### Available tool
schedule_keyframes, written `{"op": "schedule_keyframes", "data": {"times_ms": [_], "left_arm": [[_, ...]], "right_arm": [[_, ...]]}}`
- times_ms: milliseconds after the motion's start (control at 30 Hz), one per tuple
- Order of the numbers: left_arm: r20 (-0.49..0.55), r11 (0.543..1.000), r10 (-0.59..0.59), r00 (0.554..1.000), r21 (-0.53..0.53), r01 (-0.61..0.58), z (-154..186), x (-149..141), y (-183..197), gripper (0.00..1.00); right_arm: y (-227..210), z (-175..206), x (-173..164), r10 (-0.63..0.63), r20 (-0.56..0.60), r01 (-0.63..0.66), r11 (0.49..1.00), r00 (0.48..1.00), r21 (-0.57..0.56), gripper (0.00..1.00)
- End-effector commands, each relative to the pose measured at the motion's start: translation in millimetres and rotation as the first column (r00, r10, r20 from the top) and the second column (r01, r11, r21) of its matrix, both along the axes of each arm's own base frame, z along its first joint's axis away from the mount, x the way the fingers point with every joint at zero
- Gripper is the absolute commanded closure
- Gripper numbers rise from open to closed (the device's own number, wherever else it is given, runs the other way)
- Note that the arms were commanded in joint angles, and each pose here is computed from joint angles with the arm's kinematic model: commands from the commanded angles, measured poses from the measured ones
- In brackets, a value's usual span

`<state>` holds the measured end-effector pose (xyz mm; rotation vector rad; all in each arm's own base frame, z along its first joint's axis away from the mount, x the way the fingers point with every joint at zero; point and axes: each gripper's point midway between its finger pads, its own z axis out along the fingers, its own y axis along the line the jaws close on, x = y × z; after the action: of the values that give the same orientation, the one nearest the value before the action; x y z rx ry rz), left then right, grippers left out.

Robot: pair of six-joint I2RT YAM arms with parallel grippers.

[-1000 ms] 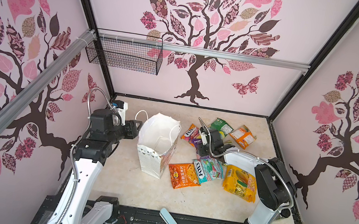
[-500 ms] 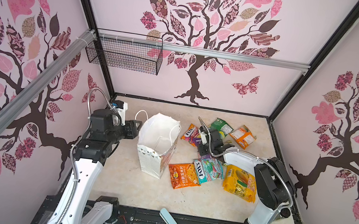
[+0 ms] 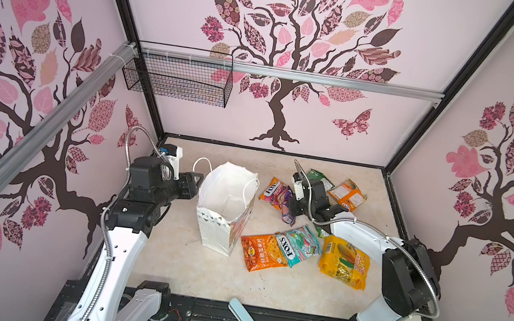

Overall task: Place the snacks into the paper bag
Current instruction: Pick up the snack at the center of the table.

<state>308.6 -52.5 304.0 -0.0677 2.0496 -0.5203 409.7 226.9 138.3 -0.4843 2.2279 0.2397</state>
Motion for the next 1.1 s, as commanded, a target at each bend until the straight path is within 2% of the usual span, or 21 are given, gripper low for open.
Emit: {"op": "schedule_keyframes", "data": {"times_ms": [0, 567, 1067], "left_arm": [[0.003, 1.000, 0.001, 1.000, -0.003, -0.001, -5, -1, 1, 0.55], [0.006, 1.000, -0.008, 1.000, -0.007, 0.008, -5, -2, -1, 0.59], [0.006, 1.000, 0.000, 1.000, 0.003, 0.000, -6, -3, 1, 0.65]], "right_arm": [[1, 46, 6, -0.003, 0.073, -0.003, 0.997, 0.997, 0.078, 1.00], [6, 103, -10, 0.040, 0.157, -0.070, 0.980, 0.987, 0.186, 1.00], [15, 230, -37, 0.080, 0.351, -0.210, 0.913, 0.933, 0.351, 1.00]]}}
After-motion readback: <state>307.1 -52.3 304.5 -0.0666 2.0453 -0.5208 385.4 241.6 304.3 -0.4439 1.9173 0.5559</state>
